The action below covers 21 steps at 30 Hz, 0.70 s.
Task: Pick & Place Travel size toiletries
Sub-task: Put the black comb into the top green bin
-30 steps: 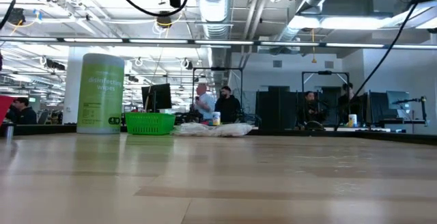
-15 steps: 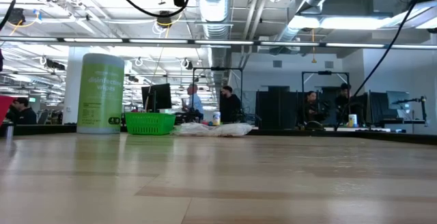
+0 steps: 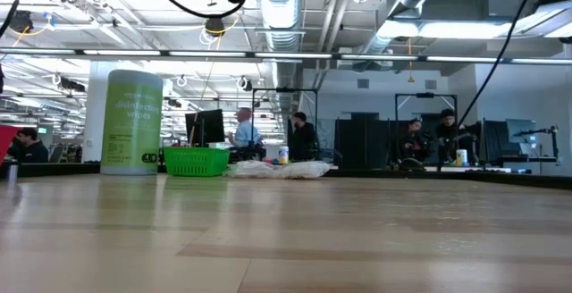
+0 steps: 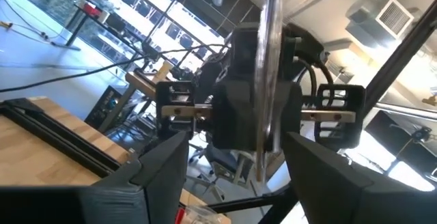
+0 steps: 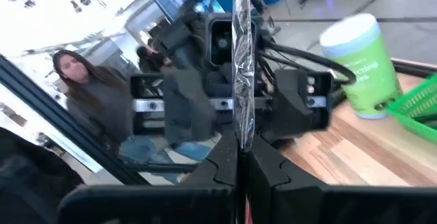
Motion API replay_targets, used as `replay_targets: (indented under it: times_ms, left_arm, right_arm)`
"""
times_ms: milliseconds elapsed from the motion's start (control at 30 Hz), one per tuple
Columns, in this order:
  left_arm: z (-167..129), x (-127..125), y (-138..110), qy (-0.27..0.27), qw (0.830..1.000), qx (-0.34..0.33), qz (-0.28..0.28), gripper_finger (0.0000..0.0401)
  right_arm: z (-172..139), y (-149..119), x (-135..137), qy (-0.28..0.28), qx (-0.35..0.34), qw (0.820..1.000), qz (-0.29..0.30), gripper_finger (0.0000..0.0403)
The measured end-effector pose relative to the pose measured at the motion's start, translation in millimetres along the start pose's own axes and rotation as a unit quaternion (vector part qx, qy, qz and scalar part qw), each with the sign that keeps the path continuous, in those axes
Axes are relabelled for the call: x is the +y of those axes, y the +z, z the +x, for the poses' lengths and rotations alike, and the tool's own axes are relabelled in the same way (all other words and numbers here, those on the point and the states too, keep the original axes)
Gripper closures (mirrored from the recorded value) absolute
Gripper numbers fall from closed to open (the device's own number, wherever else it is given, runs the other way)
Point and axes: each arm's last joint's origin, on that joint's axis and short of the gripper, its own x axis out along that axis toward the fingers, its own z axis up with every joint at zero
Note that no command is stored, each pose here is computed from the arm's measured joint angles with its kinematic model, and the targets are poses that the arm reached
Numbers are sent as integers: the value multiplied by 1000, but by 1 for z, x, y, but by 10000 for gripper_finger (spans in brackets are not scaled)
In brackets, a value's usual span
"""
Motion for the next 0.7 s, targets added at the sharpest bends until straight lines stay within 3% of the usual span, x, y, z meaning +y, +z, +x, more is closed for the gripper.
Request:
replay_targets:
  times_ms: [367,700]
  left_arm:
    - [0,-2,0,-4,1000,-2,0,177]
    - [0,-3,2,-12,1000,-13,14,240]
  right_arm:
    - [12,-5,3,-13,27,1000,-4,403]
    - [11,-5,3,-16,31,999,16,403]
